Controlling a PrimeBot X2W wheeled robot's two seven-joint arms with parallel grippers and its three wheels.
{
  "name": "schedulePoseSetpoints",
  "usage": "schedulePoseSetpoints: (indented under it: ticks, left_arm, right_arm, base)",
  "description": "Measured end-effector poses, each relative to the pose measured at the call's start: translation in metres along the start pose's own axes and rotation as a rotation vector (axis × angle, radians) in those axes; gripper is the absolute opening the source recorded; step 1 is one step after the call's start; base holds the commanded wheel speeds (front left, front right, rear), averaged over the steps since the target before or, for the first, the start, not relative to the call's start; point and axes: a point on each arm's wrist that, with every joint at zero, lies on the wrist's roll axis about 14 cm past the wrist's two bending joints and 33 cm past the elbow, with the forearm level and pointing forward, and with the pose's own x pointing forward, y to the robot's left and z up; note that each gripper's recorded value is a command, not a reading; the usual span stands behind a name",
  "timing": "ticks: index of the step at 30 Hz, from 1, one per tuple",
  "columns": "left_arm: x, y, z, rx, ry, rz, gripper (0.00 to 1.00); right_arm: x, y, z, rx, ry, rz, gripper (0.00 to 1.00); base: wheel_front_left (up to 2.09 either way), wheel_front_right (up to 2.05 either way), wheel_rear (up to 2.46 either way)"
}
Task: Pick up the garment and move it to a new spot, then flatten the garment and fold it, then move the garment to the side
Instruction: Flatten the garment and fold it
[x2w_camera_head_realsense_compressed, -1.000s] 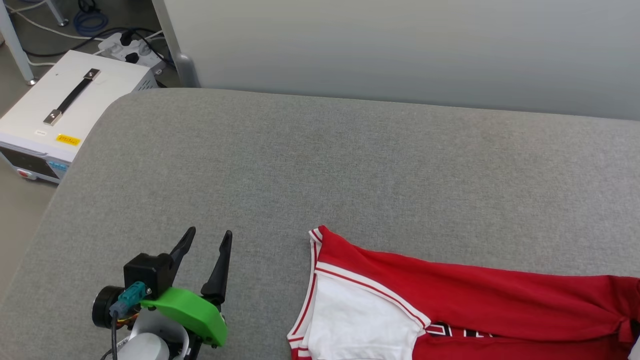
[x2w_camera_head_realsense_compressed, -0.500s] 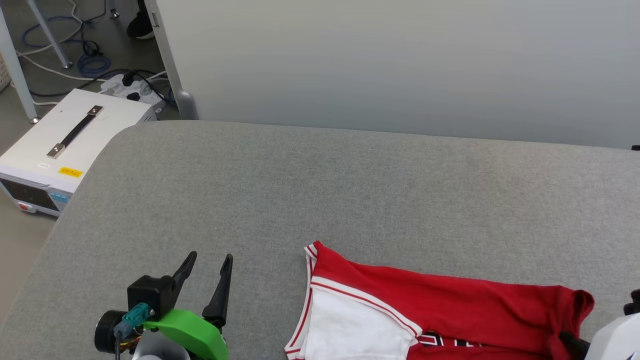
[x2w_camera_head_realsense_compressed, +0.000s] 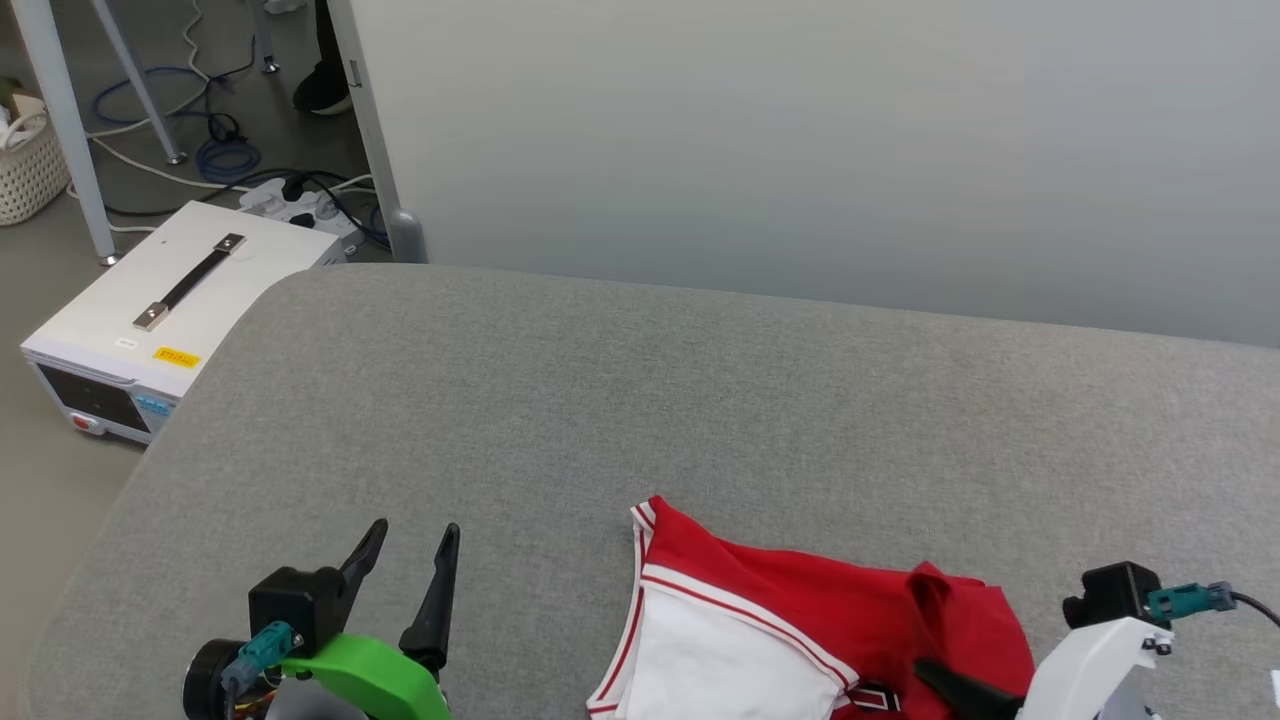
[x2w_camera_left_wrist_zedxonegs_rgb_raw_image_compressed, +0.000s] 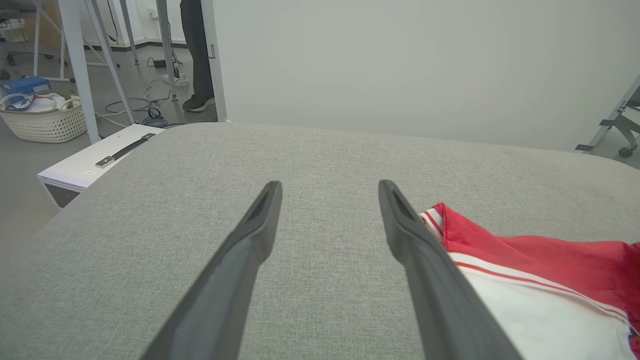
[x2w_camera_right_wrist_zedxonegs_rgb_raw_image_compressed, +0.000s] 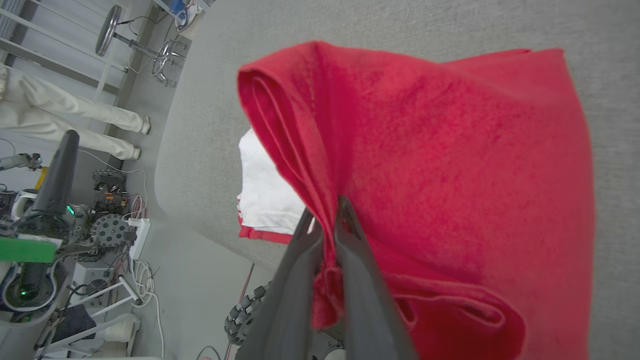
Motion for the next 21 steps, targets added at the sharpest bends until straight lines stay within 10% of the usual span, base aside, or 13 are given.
schedulePoseSetpoints:
  ticks: [6,21]
  left_arm:
    - [-0.009,0.009,0.002,-0.002,-0.009,0.035,1.00]
    - [-0.023,0.031,-0.007,-0.009,0.022,0.119,1.00]
  right_arm:
    - [0.024,0.048,-0.010,0.076,0.012,0.198,0.00]
    - [0.095,0.093,-0.022,0.127,0.069,0.310,0.00]
  base:
    - [0.00,0.00,0.00]
    - [0.00,0.00,0.00]
